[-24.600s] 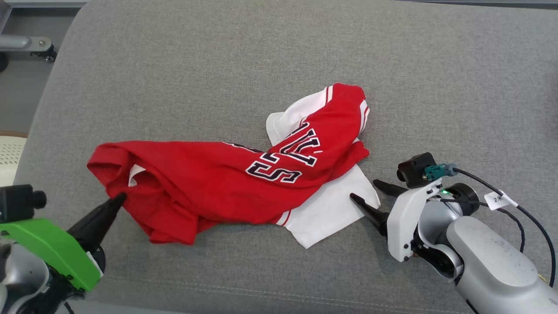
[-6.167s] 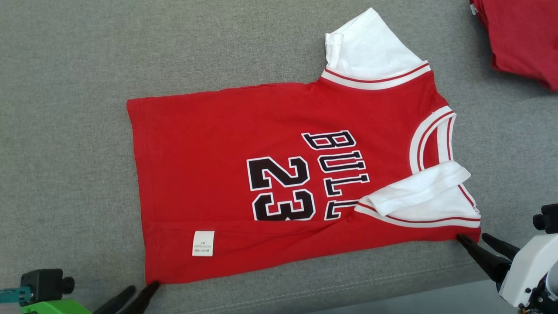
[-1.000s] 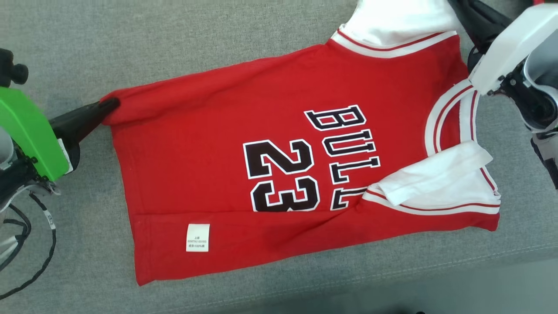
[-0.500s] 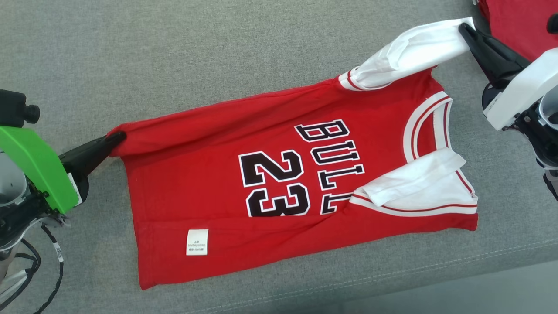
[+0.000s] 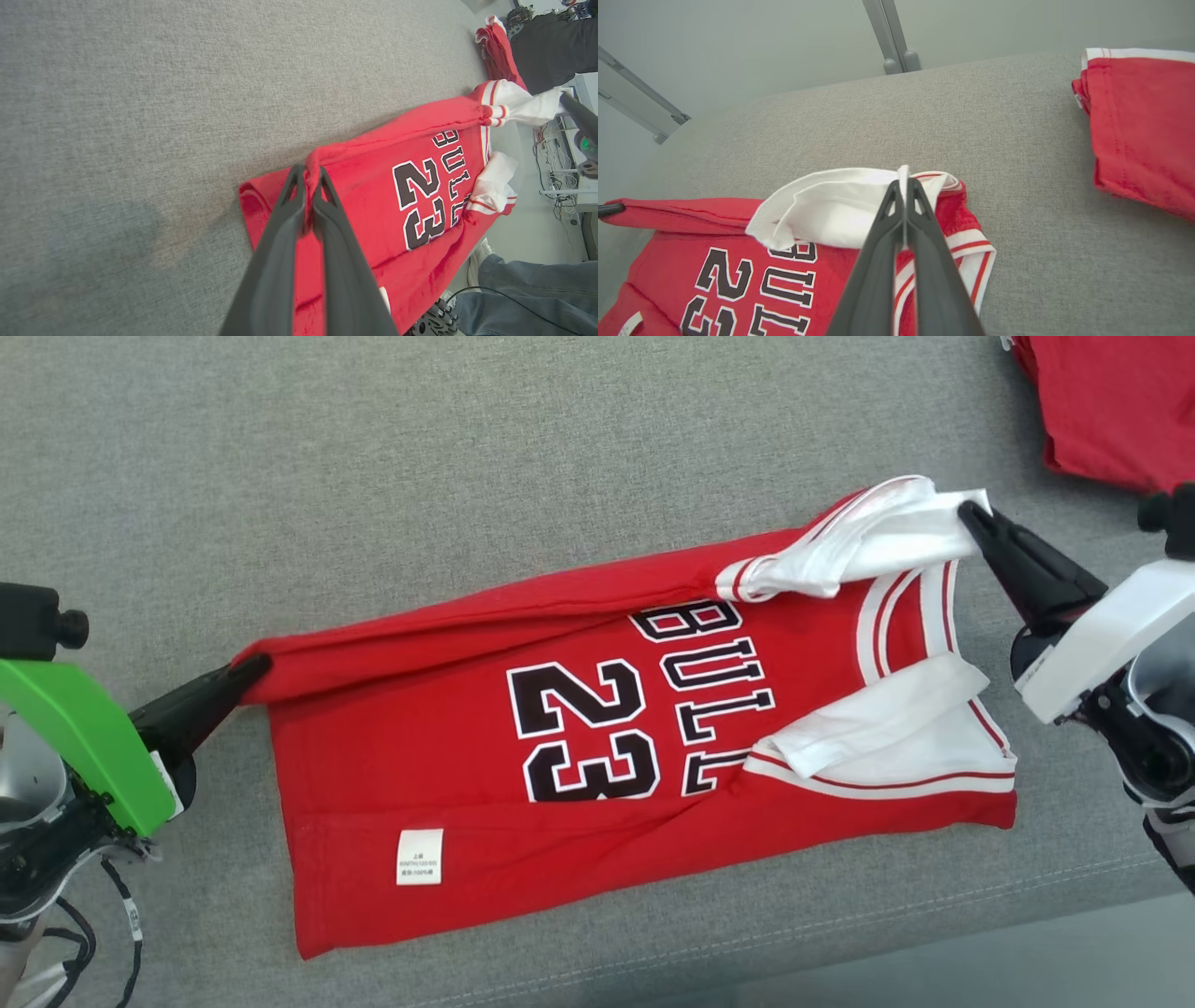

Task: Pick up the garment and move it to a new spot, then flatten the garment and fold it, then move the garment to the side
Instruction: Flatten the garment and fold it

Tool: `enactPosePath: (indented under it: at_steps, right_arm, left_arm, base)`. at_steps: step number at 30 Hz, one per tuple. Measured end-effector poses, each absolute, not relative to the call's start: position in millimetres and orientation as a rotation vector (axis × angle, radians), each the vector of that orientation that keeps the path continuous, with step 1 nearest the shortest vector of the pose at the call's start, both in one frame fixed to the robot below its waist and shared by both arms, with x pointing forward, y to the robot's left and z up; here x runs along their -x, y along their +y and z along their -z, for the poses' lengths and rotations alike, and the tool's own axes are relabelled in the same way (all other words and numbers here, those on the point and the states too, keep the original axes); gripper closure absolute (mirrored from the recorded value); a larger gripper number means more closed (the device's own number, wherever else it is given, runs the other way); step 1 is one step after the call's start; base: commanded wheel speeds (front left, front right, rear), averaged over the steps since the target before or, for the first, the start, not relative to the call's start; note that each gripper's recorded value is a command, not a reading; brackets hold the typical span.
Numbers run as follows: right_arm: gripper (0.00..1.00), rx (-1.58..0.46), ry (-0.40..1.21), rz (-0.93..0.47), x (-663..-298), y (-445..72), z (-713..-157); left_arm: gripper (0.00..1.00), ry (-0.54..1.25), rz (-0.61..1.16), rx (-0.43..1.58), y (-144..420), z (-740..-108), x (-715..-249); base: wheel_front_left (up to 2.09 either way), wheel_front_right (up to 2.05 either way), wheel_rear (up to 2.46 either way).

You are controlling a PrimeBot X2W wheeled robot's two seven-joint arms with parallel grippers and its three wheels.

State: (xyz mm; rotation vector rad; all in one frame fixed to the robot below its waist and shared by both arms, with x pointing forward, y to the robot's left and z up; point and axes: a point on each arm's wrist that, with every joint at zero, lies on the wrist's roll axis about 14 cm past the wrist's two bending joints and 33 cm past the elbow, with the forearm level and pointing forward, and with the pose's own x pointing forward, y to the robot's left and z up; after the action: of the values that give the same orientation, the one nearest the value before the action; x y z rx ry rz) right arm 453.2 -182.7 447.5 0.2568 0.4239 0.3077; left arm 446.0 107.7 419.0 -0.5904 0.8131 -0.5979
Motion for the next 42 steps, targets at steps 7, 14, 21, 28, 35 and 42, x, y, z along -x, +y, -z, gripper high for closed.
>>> enactPosePath:
  at_steps: [7, 14, 21, 28, 35, 42]
  right_arm:
    - [1.00, -0.294, 0.461, -0.261, -428.4, -189.3, -436.9]
    - [1.00, -0.301, 0.496, -0.242, -411.8, -191.5, -427.4]
    - [1.00, -0.288, 0.527, -0.237, -402.0, -193.1, -421.0]
    - [1.00, -0.297, 0.571, -0.243, -390.6, -187.8, -411.8]
    - [1.00, -0.289, 0.577, -0.243, -387.9, -188.8, -411.8]
    - [1.00, -0.281, 0.612, -0.240, -382.6, -189.9, -407.7]
  left_arm:
    - [1.00, 0.815, 0.590, 0.597, 108.2, -414.0, -433.2]
    - [1.00, 0.820, 0.573, 0.621, 109.1, -407.6, -421.7]
    - [1.00, 0.828, 0.577, 0.623, 106.8, -403.8, -411.4]
    - [1.00, 0.837, 0.575, 0.598, 107.5, -397.5, -402.1]
    - [1.00, 0.847, 0.585, 0.594, 104.2, -395.3, -394.8]
    - [1.00, 0.852, 0.600, 0.566, 102.5, -394.0, -391.2]
  base:
    - [0.00, 0.00, 0.00]
    - [0.00, 0.00, 0.00]
    - [0.00, 0.00, 0.00]
    - [0.00, 0.00, 0.00]
    - [0.00, 0.00, 0.00]
    - [0.00, 0.00, 0.00]
